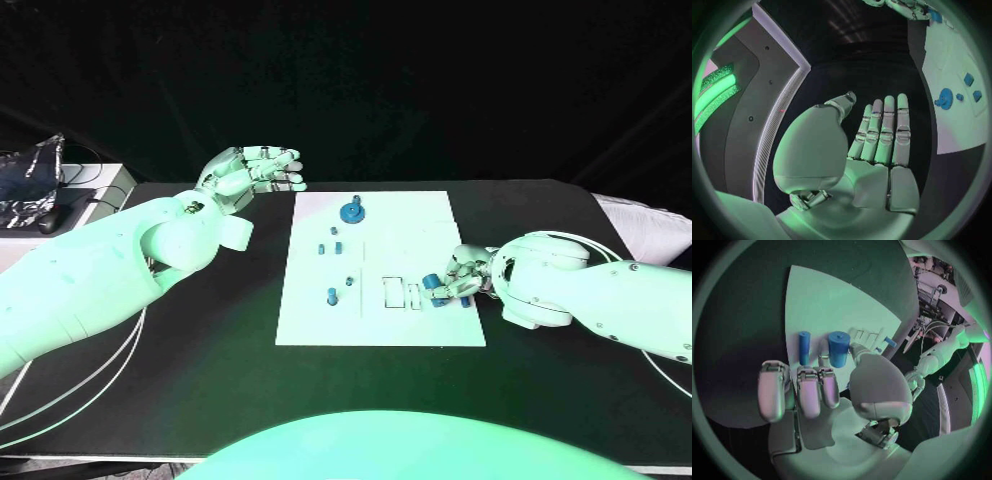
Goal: Assemble the parts on the task board
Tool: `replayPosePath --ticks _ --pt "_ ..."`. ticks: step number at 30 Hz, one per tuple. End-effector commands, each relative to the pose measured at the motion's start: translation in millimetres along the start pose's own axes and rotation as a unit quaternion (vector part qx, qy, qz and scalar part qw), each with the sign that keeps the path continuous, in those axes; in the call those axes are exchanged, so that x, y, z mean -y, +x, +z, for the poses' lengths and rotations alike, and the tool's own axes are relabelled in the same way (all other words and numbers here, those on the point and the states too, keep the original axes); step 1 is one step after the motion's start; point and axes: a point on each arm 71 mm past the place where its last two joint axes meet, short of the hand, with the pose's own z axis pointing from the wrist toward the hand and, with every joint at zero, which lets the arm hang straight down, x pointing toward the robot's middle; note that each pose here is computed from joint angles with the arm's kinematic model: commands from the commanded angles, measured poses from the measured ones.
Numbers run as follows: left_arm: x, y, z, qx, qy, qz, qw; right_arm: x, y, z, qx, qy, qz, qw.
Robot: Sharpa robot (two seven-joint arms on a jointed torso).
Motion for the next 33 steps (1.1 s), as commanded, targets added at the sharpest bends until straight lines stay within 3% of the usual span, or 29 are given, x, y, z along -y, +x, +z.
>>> replayPosePath --ticks 1,10,18,26,33 --pt "1.2 1.8 0.2 -0.007 0.006 -0.008 1.000 1.1 2.9 1.2 0.000 0.004 -0.010 1.000" --pt "0.9 0.7 -0.1 -0.005 0.004 -0.008 1.000 -3.1 5.0 -2.4 0.021 -0.011 0.049 0.999" --pt "0.3 -1.3 -0.8 -0.003 0.001 -0.007 1.000 -6.9 -1.0 -16.9 0.022 -0.023 0.141 0.989" --pt "-0.6 -0.5 -0.4 -0.004 0.000 -0.008 1.000 -25.9 -9.6 -31.2 -0.006 -0.046 0.185 0.982" --pt "-1.0 0.3 -0.2 -0.006 -0.001 -0.009 1.000 -43.7 -3.4 -28.2 -0.028 -0.059 0.174 0.983"
